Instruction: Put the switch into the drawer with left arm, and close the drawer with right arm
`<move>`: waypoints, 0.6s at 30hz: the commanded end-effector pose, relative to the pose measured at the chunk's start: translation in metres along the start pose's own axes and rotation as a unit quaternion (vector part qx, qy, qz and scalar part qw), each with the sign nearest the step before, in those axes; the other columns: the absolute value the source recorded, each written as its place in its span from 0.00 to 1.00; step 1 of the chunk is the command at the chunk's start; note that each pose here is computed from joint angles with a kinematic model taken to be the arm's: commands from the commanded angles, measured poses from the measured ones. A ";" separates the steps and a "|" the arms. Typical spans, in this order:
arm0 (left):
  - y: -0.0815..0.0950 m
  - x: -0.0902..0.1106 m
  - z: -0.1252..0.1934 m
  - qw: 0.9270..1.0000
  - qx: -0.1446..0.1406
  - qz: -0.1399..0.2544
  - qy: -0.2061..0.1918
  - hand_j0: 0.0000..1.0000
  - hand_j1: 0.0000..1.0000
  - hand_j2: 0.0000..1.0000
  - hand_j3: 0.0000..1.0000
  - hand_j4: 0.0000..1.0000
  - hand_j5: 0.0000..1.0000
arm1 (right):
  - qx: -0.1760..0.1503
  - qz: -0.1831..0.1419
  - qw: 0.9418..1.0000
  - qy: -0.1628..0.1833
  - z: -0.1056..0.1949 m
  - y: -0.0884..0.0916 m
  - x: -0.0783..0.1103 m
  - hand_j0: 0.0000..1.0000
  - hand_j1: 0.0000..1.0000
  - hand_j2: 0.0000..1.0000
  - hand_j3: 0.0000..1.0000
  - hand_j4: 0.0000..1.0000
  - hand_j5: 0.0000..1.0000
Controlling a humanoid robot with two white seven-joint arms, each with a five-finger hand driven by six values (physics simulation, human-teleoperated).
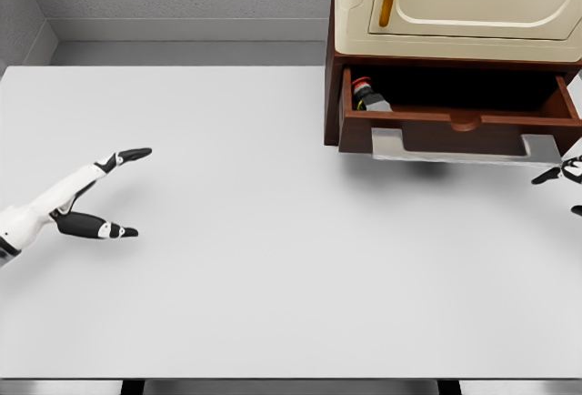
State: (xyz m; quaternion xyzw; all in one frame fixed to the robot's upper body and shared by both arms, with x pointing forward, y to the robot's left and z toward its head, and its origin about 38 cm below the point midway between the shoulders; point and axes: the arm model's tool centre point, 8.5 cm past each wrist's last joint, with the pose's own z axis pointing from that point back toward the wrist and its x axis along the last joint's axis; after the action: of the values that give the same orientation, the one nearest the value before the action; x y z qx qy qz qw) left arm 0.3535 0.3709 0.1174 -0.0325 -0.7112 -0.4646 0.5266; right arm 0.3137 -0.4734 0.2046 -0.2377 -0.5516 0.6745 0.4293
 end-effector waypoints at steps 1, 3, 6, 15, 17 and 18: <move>0.001 0.000 0.000 1.000 0.002 0.003 -0.001 1.00 1.00 1.00 1.00 1.00 1.00 | -0.002 -0.004 1.000 0.004 0.001 0.001 -0.002 0.73 0.73 0.73 0.73 0.73 0.73; 0.001 0.000 0.000 1.000 0.003 0.003 -0.001 1.00 1.00 1.00 1.00 1.00 1.00 | -0.002 -0.004 1.000 0.003 0.001 0.001 -0.002 0.73 0.73 0.73 0.73 0.73 0.73; 0.001 0.000 0.000 1.000 0.003 0.003 -0.001 1.00 1.00 1.00 1.00 1.00 1.00 | -0.010 -0.005 1.000 -0.004 -0.008 0.000 0.000 0.73 0.73 0.73 0.73 0.73 0.73; 0.004 0.000 0.002 1.000 0.007 0.001 0.000 1.00 1.00 1.00 1.00 1.00 1.00 | -0.009 -0.010 1.000 -0.008 -0.017 0.004 0.000 0.73 0.73 0.73 0.73 0.73 0.73; 0.004 0.000 0.002 1.000 0.007 0.001 0.000 1.00 1.00 1.00 1.00 1.00 1.00 | -0.007 -0.009 1.000 -0.004 -0.015 0.005 -0.003 0.74 0.74 0.74 0.74 0.74 0.74; 0.004 0.000 0.002 1.000 0.007 0.001 0.000 1.00 1.00 1.00 1.00 1.00 1.00 | -0.007 -0.009 1.000 -0.004 -0.015 0.004 -0.002 0.74 0.74 0.74 0.74 0.74 0.74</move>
State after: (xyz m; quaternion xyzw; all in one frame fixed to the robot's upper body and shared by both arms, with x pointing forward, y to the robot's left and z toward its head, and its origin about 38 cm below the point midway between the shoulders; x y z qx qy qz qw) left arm 0.3536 0.3735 0.1189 -0.0288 -0.7126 -0.4625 0.5267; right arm 0.3257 -0.4665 0.1957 -0.2330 -0.5607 0.6682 0.4300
